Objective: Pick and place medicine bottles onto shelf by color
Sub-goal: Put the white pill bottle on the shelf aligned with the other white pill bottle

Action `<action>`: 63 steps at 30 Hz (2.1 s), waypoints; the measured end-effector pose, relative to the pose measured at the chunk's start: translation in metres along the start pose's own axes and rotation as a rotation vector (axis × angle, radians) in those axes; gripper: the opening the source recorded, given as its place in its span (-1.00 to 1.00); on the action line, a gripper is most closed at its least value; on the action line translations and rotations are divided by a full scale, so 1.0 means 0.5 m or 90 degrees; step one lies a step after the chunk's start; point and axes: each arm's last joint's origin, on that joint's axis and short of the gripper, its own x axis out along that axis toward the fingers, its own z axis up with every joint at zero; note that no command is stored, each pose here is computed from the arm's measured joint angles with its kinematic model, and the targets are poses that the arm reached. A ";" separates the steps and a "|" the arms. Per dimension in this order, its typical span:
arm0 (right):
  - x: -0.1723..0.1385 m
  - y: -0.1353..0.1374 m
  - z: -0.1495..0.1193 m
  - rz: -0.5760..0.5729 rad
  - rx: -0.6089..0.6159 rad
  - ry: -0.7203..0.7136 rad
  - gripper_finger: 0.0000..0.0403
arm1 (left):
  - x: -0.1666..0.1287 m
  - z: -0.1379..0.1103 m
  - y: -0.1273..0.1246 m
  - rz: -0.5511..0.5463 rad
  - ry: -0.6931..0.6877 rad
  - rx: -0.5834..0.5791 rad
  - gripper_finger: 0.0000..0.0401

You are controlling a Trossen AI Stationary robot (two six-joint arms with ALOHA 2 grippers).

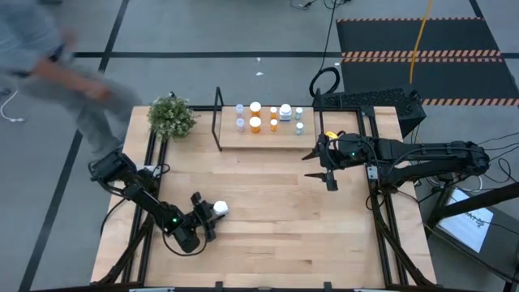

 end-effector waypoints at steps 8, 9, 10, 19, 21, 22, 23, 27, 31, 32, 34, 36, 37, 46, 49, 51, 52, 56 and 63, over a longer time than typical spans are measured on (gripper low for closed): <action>0.000 -0.001 0.003 -0.002 0.005 -0.010 0.26 | 0.000 0.002 -0.001 0.000 -0.004 -0.004 -0.13; 0.000 -0.001 0.003 -0.002 0.010 -0.010 0.26 | 0.001 0.003 -0.001 -0.001 -0.005 -0.003 -0.12; 0.000 -0.001 0.003 -0.003 0.018 -0.010 0.26 | 0.002 0.004 -0.002 -0.003 -0.005 -0.002 -0.11; 0.029 -0.001 0.018 -0.083 0.117 -0.042 0.26 | 0.021 0.069 0.001 -0.040 -0.027 0.006 -0.17; 0.049 0.007 0.026 -0.069 0.125 -0.064 0.26 | 0.024 0.096 0.004 -0.055 -0.048 0.016 -0.17; 0.061 0.012 0.031 -0.062 0.125 -0.077 0.26 | 0.025 0.110 0.006 -0.062 -0.059 0.025 -0.16; 0.072 0.018 0.035 -0.055 0.126 -0.089 0.26 | 0.027 0.124 0.009 -0.066 -0.070 0.033 -0.16; 0.118 0.036 0.059 -0.028 0.124 -0.095 0.26 | 0.039 0.169 0.030 -0.076 -0.093 0.062 -0.16; 0.162 0.056 0.090 -0.003 0.102 -0.043 0.26 | 0.064 0.203 0.052 -0.087 -0.084 0.083 -0.16; 0.172 0.061 0.096 0.003 0.094 -0.026 0.26 | 0.071 0.215 0.056 -0.093 -0.084 0.087 -0.16; 0.193 0.070 0.111 0.014 0.067 0.004 0.26 | 0.084 0.235 0.064 -0.102 -0.079 0.092 -0.16; 0.212 0.078 0.119 0.021 0.036 0.028 0.26 | 0.095 0.252 0.071 -0.103 -0.070 0.099 -0.15; 0.222 0.081 0.120 0.023 0.024 0.040 0.26 | 0.100 0.259 0.074 -0.104 -0.066 0.102 -0.15; 0.259 0.087 0.118 0.027 -0.002 0.060 0.27 | 0.120 0.278 0.082 -0.100 -0.025 0.126 -0.15; 0.259 0.088 0.117 0.029 -0.001 0.065 0.30 | 0.133 0.267 0.079 -0.096 -0.015 0.126 -0.15; 0.259 0.088 0.117 0.030 -0.001 0.065 0.31 | 0.144 0.257 0.077 -0.094 -0.006 0.121 -0.15; 0.260 0.089 0.116 0.031 0.001 0.066 0.32 | 0.149 0.255 0.075 -0.096 -0.011 0.113 -0.15; 0.282 0.092 0.098 0.037 0.007 0.093 0.33 | 0.168 0.256 0.060 -0.105 -0.010 0.118 -0.15; 0.325 0.087 0.074 0.063 0.019 0.106 0.33 | 0.207 0.258 0.031 -0.110 0.000 0.173 -0.15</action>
